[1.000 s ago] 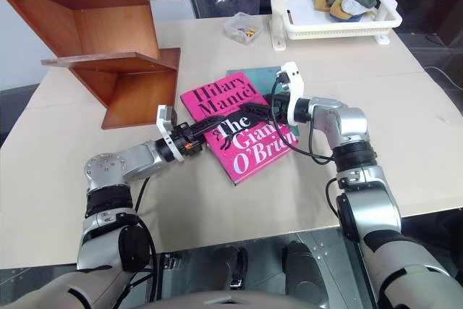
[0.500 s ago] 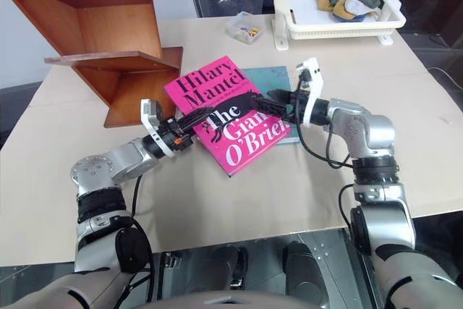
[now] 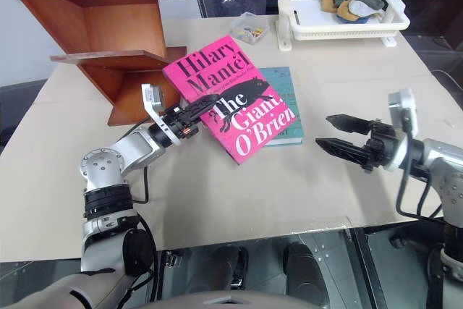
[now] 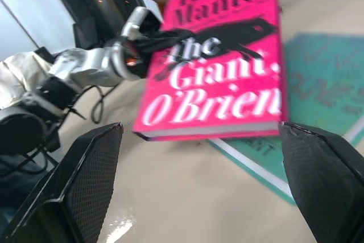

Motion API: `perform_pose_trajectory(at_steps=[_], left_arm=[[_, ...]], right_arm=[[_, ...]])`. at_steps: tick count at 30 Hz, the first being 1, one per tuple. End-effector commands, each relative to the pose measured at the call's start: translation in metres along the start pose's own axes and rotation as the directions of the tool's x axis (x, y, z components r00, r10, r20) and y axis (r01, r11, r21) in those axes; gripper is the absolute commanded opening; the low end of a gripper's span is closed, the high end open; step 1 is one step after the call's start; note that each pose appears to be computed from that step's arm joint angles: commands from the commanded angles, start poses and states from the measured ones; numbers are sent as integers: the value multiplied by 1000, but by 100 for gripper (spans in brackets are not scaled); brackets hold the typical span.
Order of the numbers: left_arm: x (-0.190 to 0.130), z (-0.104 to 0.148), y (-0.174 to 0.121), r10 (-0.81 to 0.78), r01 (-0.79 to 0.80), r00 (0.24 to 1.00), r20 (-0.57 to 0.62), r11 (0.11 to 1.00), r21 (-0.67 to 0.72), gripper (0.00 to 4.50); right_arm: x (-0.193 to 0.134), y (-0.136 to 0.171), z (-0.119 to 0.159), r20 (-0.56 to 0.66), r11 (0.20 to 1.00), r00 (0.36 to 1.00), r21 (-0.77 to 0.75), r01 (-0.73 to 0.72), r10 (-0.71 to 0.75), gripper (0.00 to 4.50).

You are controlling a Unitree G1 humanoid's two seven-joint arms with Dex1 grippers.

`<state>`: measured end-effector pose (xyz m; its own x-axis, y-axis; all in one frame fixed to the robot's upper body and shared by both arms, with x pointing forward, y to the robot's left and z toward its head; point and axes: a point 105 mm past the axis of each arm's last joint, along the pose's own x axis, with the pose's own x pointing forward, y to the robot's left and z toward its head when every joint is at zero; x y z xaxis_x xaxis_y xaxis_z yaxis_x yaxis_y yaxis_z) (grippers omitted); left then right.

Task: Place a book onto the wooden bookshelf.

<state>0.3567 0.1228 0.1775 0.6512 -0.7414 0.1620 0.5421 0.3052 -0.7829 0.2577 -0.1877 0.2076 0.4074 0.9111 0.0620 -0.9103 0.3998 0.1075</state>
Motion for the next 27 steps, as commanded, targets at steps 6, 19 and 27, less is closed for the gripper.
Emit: perform_pose_trajectory(at_steps=[6, 19, 27], left_arm=[[25, 10, -43, -57, 78, 996, -71, 933, 352, 101], [40, 36, -70, 72, 103, 990, -125, 252, 962, 101], [47, 48, -99, 148, 191, 978, -147, -349, 917, 101]], right_arm=[[-10, 35, 35, 28, 945, 990, -302, -124, 139, 450], [-7, 23, 45, 104, 952, 987, -292, -88, 123, 450], [-1, 17, 45, 118, 955, 984, -280, -99, 137, 450]])
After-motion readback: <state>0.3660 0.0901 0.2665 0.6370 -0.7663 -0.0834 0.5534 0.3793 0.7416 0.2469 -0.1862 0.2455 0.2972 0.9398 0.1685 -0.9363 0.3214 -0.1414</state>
